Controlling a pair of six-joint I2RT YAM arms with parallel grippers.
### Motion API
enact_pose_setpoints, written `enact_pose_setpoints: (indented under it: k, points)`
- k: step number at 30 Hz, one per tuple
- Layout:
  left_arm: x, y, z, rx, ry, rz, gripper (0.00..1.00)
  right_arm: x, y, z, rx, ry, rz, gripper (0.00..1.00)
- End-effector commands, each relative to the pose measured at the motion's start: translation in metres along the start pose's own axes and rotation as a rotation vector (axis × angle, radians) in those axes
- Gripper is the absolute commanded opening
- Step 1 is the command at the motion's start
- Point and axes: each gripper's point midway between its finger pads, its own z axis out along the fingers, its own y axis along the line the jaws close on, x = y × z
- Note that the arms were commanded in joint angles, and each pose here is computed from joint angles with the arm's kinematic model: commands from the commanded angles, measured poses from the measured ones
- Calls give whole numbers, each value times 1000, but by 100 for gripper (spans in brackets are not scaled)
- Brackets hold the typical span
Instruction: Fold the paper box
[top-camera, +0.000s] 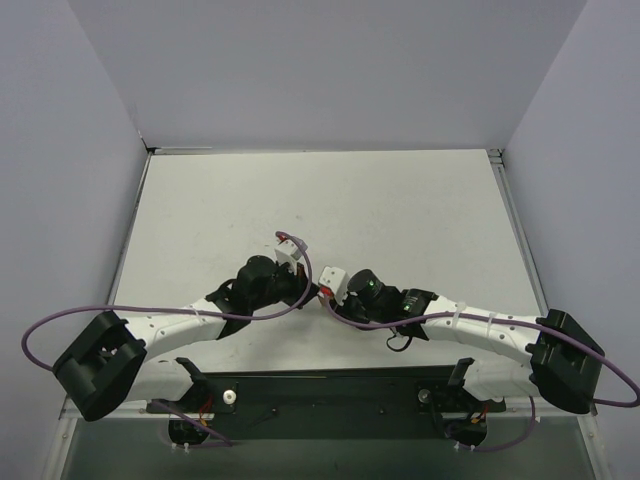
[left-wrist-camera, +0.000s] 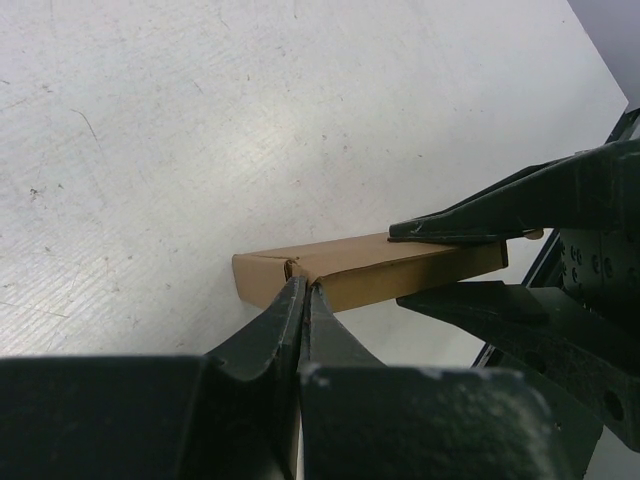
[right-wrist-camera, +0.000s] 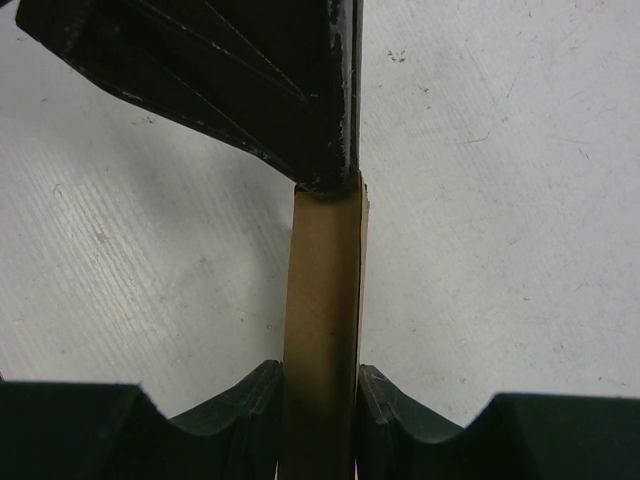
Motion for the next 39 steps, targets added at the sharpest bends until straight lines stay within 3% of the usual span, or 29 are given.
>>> enact_pose_setpoints:
  k: [1, 11, 21, 39]
  points:
    - [18, 29, 0, -82, 44, 22, 0, -7, -1, -5, -3, -37, 16, 16]
    - [29, 44, 1, -127, 57, -22, 0, -7, -2, -5, -1, -36, 20, 16]
    - [15, 59, -3, -187, -9, -14, 0, -6, 0, -4, -12, -37, 21, 16]
    - [30, 76, 6, -237, 23, -33, 0, 5, -2, 0, 11, -32, 22, 16]
